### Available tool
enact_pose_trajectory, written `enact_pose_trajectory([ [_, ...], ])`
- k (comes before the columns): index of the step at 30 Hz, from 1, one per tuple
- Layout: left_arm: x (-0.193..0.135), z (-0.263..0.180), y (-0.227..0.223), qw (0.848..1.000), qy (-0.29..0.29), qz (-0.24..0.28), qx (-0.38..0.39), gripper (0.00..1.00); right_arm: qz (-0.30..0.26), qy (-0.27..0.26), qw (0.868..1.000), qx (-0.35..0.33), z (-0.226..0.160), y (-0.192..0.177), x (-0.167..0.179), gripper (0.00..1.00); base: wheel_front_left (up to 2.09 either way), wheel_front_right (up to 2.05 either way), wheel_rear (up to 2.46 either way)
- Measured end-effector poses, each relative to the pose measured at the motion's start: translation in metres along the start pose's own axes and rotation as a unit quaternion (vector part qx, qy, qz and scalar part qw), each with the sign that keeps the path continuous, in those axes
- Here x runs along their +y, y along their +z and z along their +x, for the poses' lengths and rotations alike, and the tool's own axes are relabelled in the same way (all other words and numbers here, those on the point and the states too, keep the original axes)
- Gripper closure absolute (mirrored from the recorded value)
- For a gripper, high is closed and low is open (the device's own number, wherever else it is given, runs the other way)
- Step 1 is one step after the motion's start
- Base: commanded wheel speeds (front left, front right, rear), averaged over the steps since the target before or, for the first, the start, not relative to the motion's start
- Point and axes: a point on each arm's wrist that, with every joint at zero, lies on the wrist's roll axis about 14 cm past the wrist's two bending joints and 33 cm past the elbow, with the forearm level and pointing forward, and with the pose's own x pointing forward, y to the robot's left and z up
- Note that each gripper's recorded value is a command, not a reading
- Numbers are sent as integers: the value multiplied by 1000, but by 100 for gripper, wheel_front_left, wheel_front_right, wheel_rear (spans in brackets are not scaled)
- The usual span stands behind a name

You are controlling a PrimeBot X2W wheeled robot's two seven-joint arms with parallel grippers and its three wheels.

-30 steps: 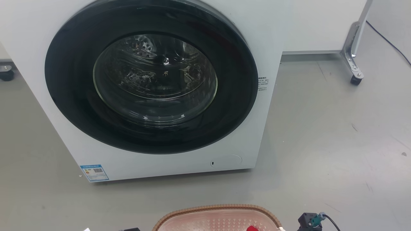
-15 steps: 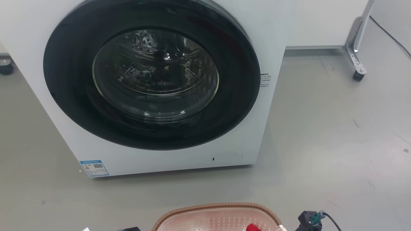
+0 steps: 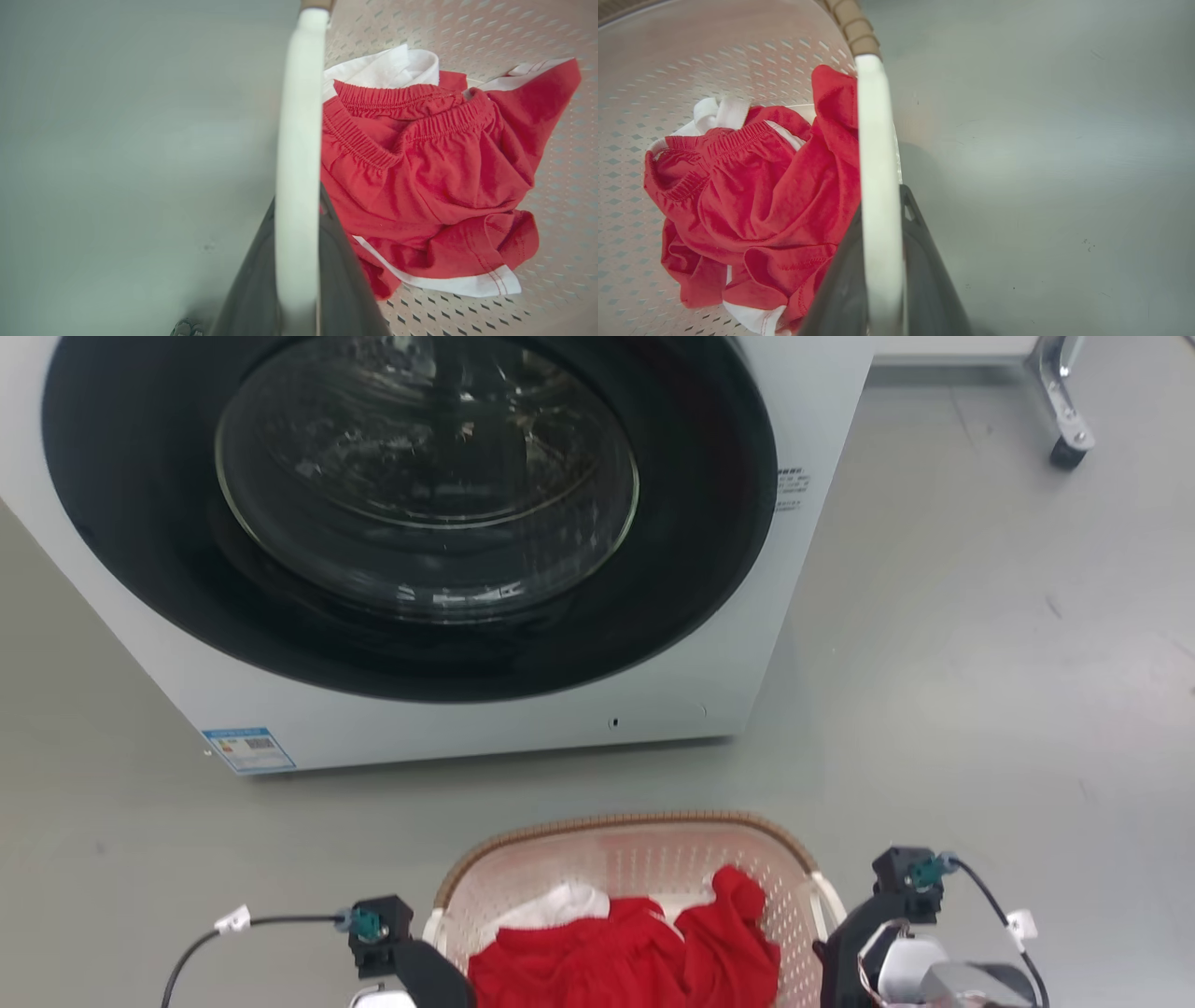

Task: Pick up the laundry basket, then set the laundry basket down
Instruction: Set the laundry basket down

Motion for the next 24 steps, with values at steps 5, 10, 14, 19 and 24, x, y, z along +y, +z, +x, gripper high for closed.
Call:
enact_pose_trajectory([
  [5, -2, 13, 23, 1000, 1, 2, -13, 100, -6, -2, 1000, -17, 13, 24, -4, 100, 0, 0, 0],
  [10, -4, 28, 46, 1000, -1, 8, -28, 100, -8, -5, 999, -32, 28, 46, -10, 100, 0, 0, 0],
  [14, -3, 41, 63, 999, 3, 16, -38, 100, -11, -7, 999, -41, 42, 59, -13, 100, 0, 0, 0],
  [19, -1, 59, 76, 999, 3, 16, -45, 100, -11, -8, 999, -47, 61, 72, -18, 100, 0, 0, 0],
  [24, 4, 79, 85, 999, 7, 22, -47, 100, -16, -7, 999, -51, 81, 82, -21, 100, 0, 0, 0],
])
